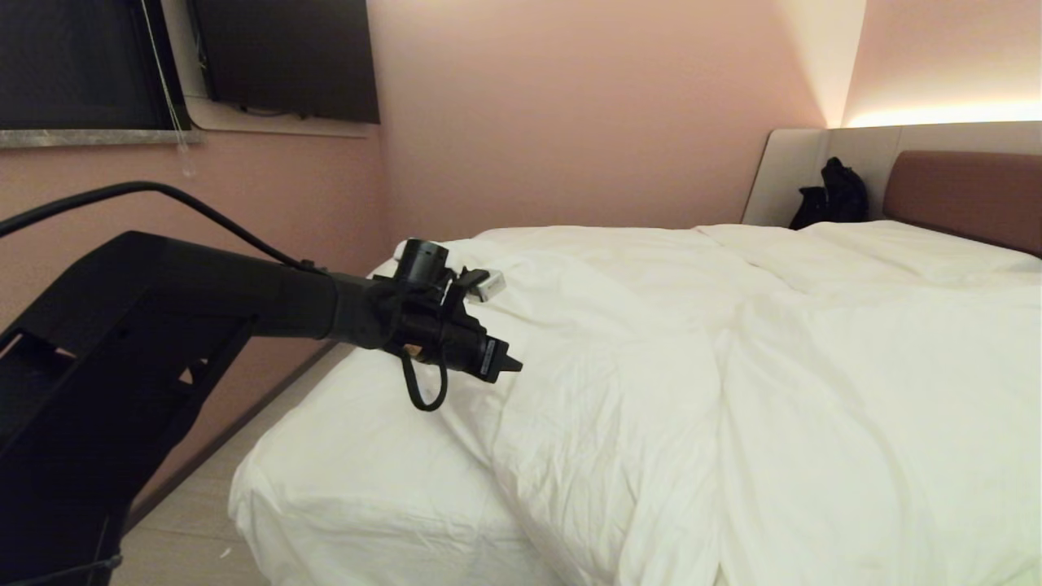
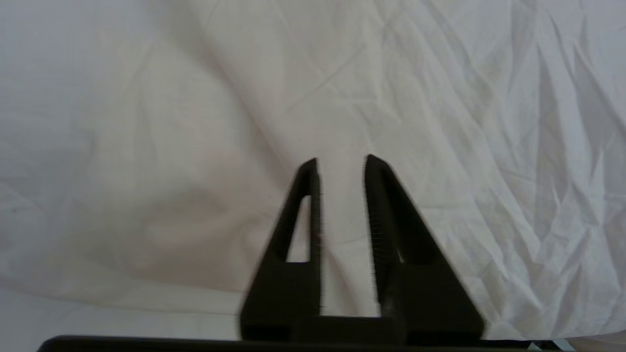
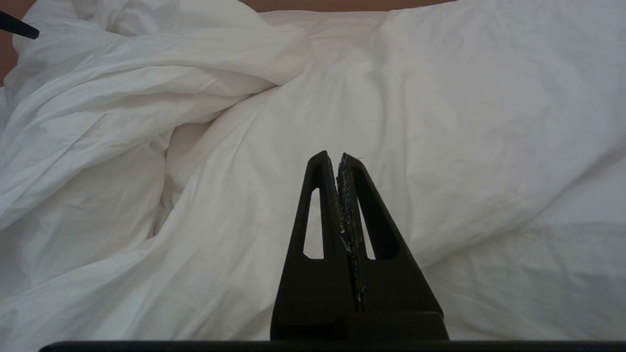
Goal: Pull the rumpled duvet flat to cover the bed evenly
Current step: Hold the folded corner of the quilt
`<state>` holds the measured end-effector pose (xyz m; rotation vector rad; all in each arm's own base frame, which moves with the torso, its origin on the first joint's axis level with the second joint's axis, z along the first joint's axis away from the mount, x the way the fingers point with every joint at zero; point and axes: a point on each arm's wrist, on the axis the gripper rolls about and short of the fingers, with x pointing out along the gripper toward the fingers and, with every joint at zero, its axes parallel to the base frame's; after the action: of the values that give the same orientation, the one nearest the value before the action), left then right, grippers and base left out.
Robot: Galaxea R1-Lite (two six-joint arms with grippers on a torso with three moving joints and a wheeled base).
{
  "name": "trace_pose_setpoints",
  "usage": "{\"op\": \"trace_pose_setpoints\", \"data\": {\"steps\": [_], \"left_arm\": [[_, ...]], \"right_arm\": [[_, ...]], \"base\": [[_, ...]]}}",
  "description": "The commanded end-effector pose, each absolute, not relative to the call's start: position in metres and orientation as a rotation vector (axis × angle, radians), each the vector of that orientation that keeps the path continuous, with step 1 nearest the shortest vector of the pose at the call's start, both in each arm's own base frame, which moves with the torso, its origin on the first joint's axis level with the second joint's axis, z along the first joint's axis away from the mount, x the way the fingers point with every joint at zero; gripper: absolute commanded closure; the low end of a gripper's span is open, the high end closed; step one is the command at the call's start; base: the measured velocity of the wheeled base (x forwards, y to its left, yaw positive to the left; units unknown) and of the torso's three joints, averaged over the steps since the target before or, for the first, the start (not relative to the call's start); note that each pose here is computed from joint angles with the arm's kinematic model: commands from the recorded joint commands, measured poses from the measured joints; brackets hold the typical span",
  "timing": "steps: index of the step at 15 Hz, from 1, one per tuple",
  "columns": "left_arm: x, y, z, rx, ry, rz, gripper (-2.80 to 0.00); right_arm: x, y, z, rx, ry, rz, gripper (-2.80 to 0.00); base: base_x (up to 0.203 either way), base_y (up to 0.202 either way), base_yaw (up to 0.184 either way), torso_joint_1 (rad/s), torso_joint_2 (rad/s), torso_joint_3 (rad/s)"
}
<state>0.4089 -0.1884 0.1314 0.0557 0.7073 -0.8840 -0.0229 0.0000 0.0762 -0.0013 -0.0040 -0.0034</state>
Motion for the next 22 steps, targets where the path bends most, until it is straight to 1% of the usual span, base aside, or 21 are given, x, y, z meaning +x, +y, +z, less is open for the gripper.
{"op": "trace_pose_setpoints", "data": {"steps": [1, 7, 11, 13, 18, 20, 22], "left_arm": [[0.407, -0.188, 0.136, 0.058, 0.697, -0.891, -2.80], [0.410, -0.189, 0.136, 0.060, 0.688, -0.889, -2.80], [0.416, -0.192, 0.126, 0.088, 0.686, -0.901, -2.80], [0.420, -0.199, 0.118, 0.150, 0.662, -0.937, -2.80], [0.428, -0.206, 0.112, 0.158, 0.648, -0.942, -2.80], [0.437, -0.215, 0.094, 0.162, 0.662, -0.951, -2.80], [0.440, -0.224, 0.086, 0.181, 0.657, -0.970, -2.80]], "right_arm": [[-0.023, 0.000, 0.076, -0.002, -0.005, -0.003, 0.00], [-0.023, 0.000, 0.076, -0.002, -0.005, -0.004, 0.00], [-0.023, 0.000, 0.076, -0.002, -0.005, -0.003, 0.00], [-0.023, 0.000, 0.076, -0.002, -0.003, -0.003, 0.00], [-0.023, 0.000, 0.076, -0.002, -0.003, -0.003, 0.00], [-0.023, 0.000, 0.076, -0.002, -0.003, -0.003, 0.00], [-0.023, 0.000, 0.076, -0.002, -0.004, -0.003, 0.00]], "base": [[0.000, 0.000, 0.000, 0.000, 0.00, 0.000], [0.000, 0.000, 0.000, 0.000, 0.00, 0.000], [0.000, 0.000, 0.000, 0.000, 0.00, 0.000], [0.000, 0.000, 0.000, 0.000, 0.00, 0.000], [0.000, 0.000, 0.000, 0.000, 0.00, 0.000], [0.000, 0.000, 0.000, 0.000, 0.00, 0.000], [0.000, 0.000, 0.000, 0.000, 0.00, 0.000]]}}
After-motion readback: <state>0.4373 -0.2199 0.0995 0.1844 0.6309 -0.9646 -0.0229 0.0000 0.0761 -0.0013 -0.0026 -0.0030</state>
